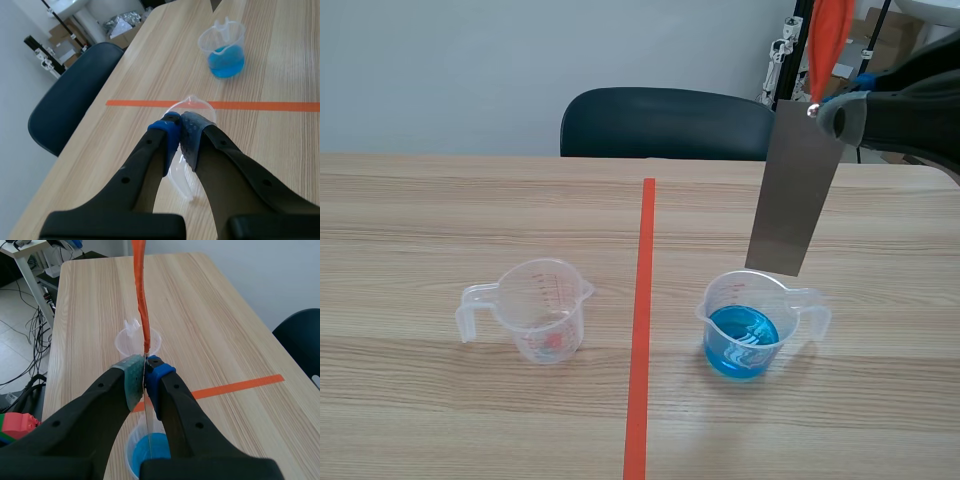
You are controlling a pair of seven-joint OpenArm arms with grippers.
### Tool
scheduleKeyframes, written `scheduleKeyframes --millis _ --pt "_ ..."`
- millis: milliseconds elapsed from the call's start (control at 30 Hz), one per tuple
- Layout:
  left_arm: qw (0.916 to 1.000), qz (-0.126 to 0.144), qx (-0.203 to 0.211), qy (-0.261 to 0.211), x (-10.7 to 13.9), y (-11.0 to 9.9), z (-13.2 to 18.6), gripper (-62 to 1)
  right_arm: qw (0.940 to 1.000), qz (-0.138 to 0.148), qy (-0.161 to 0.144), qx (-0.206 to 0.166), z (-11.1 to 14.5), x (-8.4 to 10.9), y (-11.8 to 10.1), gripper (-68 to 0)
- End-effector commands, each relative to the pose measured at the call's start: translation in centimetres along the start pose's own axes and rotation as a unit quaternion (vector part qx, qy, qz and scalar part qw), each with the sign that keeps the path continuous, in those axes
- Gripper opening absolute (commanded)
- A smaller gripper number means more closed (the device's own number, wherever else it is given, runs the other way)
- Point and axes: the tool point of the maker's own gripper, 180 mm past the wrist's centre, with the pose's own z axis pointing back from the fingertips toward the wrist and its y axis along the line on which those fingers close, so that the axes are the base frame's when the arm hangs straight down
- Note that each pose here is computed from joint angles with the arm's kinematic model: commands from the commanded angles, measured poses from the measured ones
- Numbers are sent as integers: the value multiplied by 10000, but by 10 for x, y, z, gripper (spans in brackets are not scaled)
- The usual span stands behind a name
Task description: Do the redox reaction experiment. move the plate over the blue solution
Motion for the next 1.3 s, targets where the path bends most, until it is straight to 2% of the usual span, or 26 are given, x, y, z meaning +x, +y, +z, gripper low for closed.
scheduleKeyframes --millis 0,133,333,533,833,1033,1200,1267 --pt "9998 -125 -37 -178 10 3 -5 -582 9999 -88 -95 -32 3 3 -1 -657" --pt "9978 -390 -462 -283 23 0 -14 -582 9999 -88 -74 -66 5 2 -4 -657" --pt "9941 -459 -838 -517 43 -6 -24 -582 9999 -76 -56 -60 5 1 -3 -657" --pt "9906 -465 -1005 -803 60 -17 -34 -582 9999 -76 -64 -58 5 2 -3 -657" --pt "9902 -501 -1040 -781 61 -24 -39 -582 9999 -73 -142 -58 5 5 -3 -657" --pt "9891 -529 -1207 -661 53 -33 -38 -582 9999 -74 -137 -57 5 4 -3 -657" --pt "9914 -464 -1093 -557 45 -29 -33 -582 9998 -63 -156 -51 5 5 -3 -657" --pt "9911 -564 -1049 -589 47 -24 -35 -582 9999 -63 -152 -51 5 5 -3 -657"
